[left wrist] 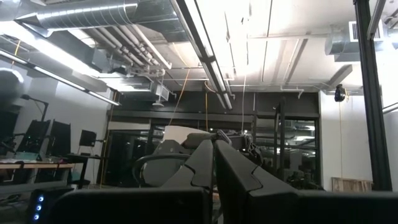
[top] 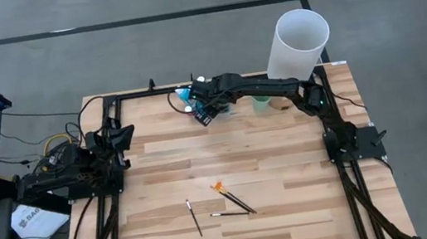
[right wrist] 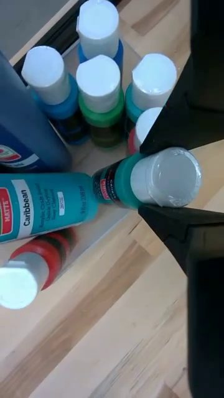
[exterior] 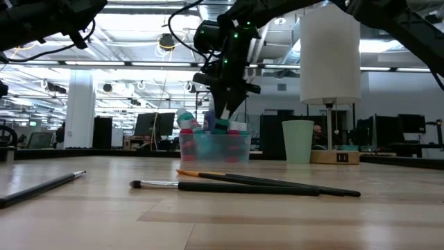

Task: Pick & Place Paint Supplies
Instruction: Put the small light blue paint bottle into the transparent bin, then adjust the large light blue paint bottle inside the transparent bin

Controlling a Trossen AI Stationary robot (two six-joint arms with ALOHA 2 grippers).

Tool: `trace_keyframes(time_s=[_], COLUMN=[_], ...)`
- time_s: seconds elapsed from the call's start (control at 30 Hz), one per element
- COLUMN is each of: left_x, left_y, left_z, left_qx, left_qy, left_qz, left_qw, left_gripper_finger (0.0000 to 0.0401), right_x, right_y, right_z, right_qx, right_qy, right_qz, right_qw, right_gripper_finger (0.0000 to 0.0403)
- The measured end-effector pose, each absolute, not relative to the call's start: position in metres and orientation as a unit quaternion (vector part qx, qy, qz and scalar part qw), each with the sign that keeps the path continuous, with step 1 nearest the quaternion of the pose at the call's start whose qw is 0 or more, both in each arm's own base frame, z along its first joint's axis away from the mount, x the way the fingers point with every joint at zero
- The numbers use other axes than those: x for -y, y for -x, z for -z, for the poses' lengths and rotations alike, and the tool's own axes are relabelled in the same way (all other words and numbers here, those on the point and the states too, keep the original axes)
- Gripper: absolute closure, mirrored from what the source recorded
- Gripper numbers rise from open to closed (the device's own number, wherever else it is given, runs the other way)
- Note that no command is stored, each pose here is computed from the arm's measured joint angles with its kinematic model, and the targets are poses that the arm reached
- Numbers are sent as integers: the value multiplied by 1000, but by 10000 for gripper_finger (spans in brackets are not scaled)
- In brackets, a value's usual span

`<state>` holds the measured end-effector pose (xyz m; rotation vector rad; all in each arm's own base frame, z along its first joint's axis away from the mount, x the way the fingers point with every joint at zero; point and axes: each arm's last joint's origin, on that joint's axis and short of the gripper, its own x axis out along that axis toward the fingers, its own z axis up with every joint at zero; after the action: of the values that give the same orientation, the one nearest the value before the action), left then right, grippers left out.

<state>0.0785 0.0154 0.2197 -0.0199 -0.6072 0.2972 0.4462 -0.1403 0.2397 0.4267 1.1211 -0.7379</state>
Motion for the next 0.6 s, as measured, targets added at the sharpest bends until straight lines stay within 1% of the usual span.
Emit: trace_keyframes(time_s=[0.13,0.43,0.6], left_x=[-15,-15,-15], left_y=[-78,-78,-78], left_z=[-220,-220,-220], left_qx=[299,299,299], left_qy=[10,10,10], left_qz=[-146,-146,-145], left_qw=[943,943,943], left_gripper_finger=[399,399,399], right_x=[143,145,148], right_y=[-445,-452,-454], right_z=[-240,-242,-243], right_qx=[-515,-485,-472], right_qy=[-198,-201,-197], right_qz=[340,338,334], right_qw=[762,781,792], right_gripper_finger=[278,254,256])
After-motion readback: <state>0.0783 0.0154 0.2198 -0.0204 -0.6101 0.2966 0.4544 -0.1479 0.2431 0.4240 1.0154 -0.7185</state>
